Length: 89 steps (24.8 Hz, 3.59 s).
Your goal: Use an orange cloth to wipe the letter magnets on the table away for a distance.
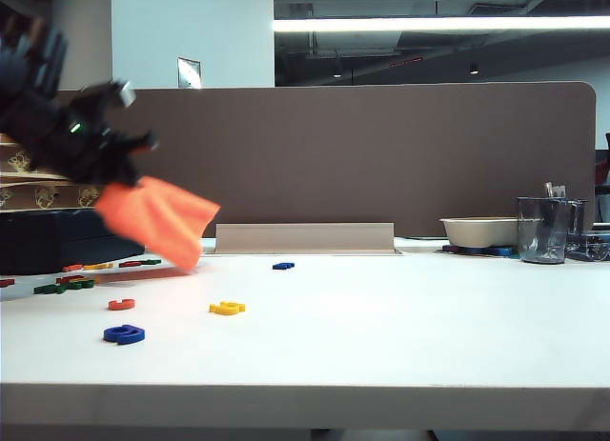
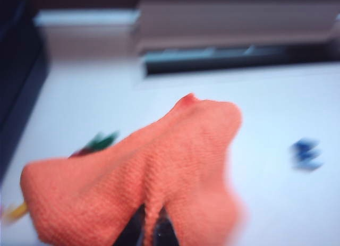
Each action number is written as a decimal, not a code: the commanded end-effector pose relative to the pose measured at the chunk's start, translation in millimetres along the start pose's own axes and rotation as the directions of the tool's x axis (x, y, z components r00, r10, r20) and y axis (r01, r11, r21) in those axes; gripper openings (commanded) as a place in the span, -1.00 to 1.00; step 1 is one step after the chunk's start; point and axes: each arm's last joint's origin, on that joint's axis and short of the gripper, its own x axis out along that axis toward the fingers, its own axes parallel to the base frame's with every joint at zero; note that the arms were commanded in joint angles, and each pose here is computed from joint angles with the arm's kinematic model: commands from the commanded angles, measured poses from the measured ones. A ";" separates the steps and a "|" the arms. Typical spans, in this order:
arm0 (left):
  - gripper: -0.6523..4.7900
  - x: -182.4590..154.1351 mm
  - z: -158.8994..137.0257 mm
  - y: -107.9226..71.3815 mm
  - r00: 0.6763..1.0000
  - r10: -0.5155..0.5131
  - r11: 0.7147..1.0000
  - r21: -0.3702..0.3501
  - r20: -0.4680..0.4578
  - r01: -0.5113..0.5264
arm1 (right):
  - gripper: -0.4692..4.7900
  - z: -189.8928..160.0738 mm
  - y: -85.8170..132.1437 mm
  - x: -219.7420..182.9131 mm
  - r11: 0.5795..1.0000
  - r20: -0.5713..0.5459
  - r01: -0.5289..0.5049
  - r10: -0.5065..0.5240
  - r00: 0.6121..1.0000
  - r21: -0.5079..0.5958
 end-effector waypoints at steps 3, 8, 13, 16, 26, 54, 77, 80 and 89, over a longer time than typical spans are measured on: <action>-0.78 4.9 44.8 -51.9 0.982 -0.136 0.991 0.016 0.130 0.135 | -0.82 2.0 -0.3 -0.5 1.000 0.021 0.003 -0.003 1.000 0.004; -0.78 15.8 70.2 -102.4 0.955 -0.211 0.977 0.071 0.209 0.200 | -0.82 2.0 -0.3 -0.5 1.000 0.021 0.004 -0.004 1.000 0.004; -0.78 30.8 67.5 -131.1 0.942 -0.272 0.962 0.090 0.196 0.259 | -0.82 2.0 -0.3 -0.5 1.000 0.021 0.003 -0.003 1.000 0.004; -0.78 41.4 58.2 -139.8 0.944 -0.282 0.959 0.089 0.171 0.271 | -0.82 2.0 -0.3 -0.5 1.000 0.021 0.004 -0.004 1.000 0.004; -0.78 83.3 1.8 -147.5 0.959 -0.281 0.958 0.068 0.039 0.278 | -0.82 2.0 -0.3 -0.5 1.000 0.021 0.003 -0.003 1.000 0.004; -0.78 96.2 -30.0 -0.3 0.987 0.151 0.987 -0.039 -0.048 -0.153 | -0.82 2.0 -0.3 -0.5 1.000 0.021 0.003 -0.003 1.000 0.004; -0.78 30.9 78.2 -60.1 0.948 -0.214 0.975 0.107 0.236 0.194 | -0.82 2.0 -0.3 -0.5 1.000 0.021 0.004 -0.004 1.000 0.004; -0.78 4.6 99.2 -88.8 0.936 -0.269 0.954 0.195 0.228 0.227 | -0.82 2.0 -0.3 -0.5 1.000 0.021 0.003 -0.003 1.000 0.004; -0.78 -54.8 99.3 -130.5 0.912 -0.362 0.909 0.291 0.192 0.300 | -0.82 2.0 -0.3 -0.5 1.000 0.021 0.003 -0.003 1.000 0.004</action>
